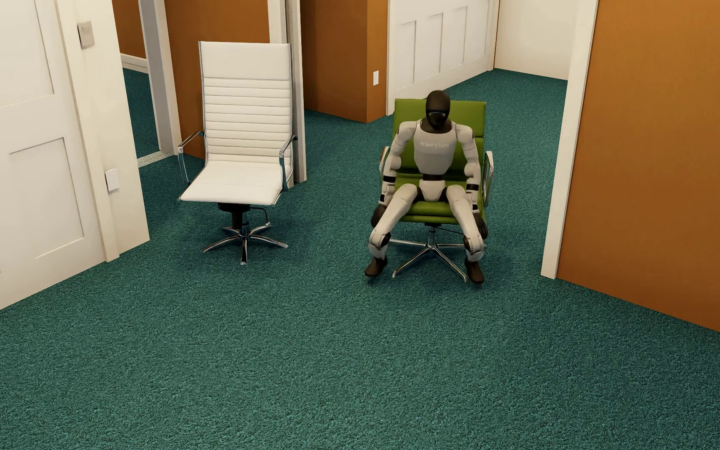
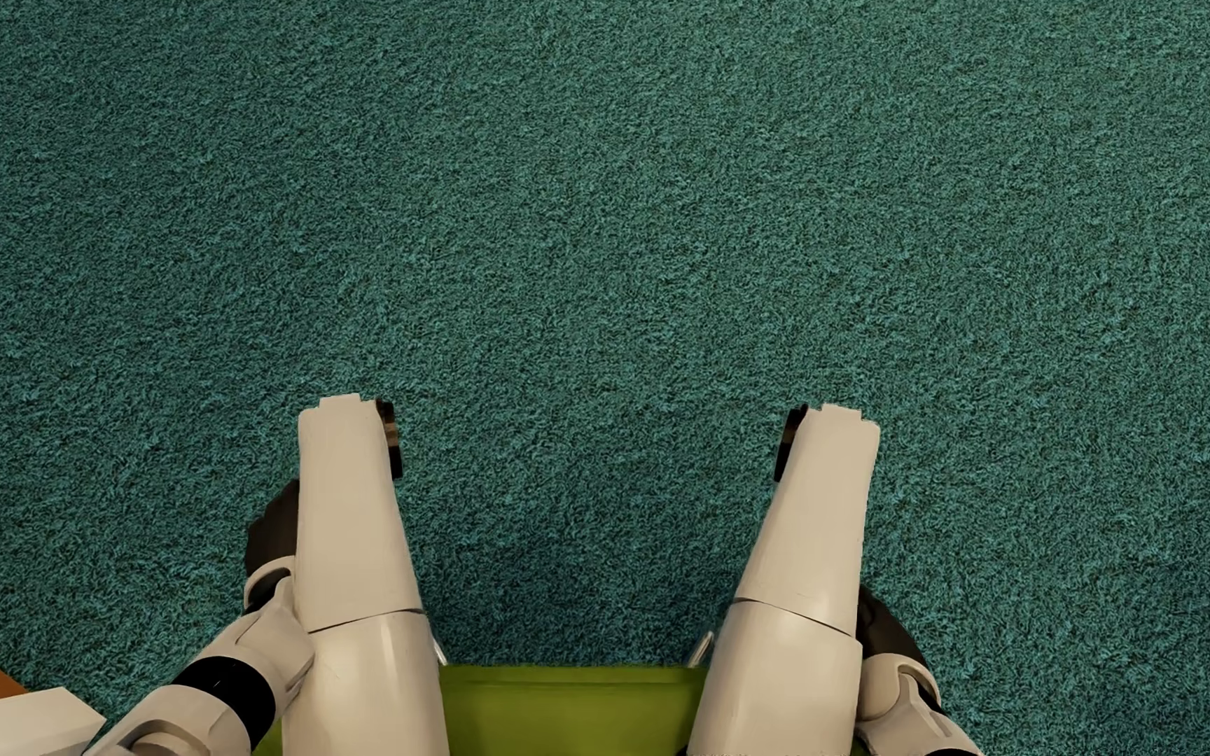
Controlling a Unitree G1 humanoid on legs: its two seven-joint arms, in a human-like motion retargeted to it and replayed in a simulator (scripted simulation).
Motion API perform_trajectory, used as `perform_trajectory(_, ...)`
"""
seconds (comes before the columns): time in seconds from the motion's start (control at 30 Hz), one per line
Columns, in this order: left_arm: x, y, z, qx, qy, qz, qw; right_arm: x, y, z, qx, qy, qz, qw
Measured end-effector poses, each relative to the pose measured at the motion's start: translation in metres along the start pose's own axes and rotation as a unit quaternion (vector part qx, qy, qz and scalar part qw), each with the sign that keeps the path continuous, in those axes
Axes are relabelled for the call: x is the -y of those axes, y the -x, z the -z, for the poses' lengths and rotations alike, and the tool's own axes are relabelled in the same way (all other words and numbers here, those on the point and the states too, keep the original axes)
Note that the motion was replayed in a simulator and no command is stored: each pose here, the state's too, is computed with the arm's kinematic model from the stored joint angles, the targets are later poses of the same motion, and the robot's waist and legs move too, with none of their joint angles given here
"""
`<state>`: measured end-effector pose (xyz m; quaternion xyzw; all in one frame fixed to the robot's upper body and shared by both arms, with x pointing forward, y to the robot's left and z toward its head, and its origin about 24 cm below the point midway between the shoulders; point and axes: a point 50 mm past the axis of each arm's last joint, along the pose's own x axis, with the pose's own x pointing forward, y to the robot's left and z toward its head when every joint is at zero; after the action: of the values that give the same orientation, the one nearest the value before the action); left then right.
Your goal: Take a seat on the dark lime chair
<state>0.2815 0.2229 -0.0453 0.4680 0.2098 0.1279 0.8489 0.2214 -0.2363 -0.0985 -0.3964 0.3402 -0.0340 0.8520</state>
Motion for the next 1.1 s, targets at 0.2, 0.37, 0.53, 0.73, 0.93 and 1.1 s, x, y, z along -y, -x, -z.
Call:
perform_trajectory(0.2,-0.007,-0.003,0.015,-0.021,0.006,-0.004,1.000,0.018,-0.009,-0.027,0.056,-0.010,0.016,0.998)
perform_trajectory(0.37,0.027,0.035,0.085,-0.141,-0.027,0.085,0.986,0.020,-0.009,-0.003,0.016,0.044,-0.008,0.999)
perform_trajectory(0.53,0.052,0.081,0.132,-0.193,-0.053,0.185,0.962,0.002,0.001,0.006,0.032,0.037,-0.070,0.996)
perform_trajectory(0.73,0.065,0.097,0.137,-0.174,-0.075,0.249,0.950,-0.036,0.027,0.041,0.009,0.054,-0.126,0.991)
perform_trajectory(0.93,0.058,0.045,0.039,0.009,-0.051,0.202,0.978,-0.065,0.058,0.089,-0.096,-0.018,-0.172,0.980)
perform_trajectory(1.1,0.056,0.036,-0.003,0.073,-0.044,0.172,0.981,-0.077,0.084,0.121,-0.158,-0.047,-0.186,0.969)
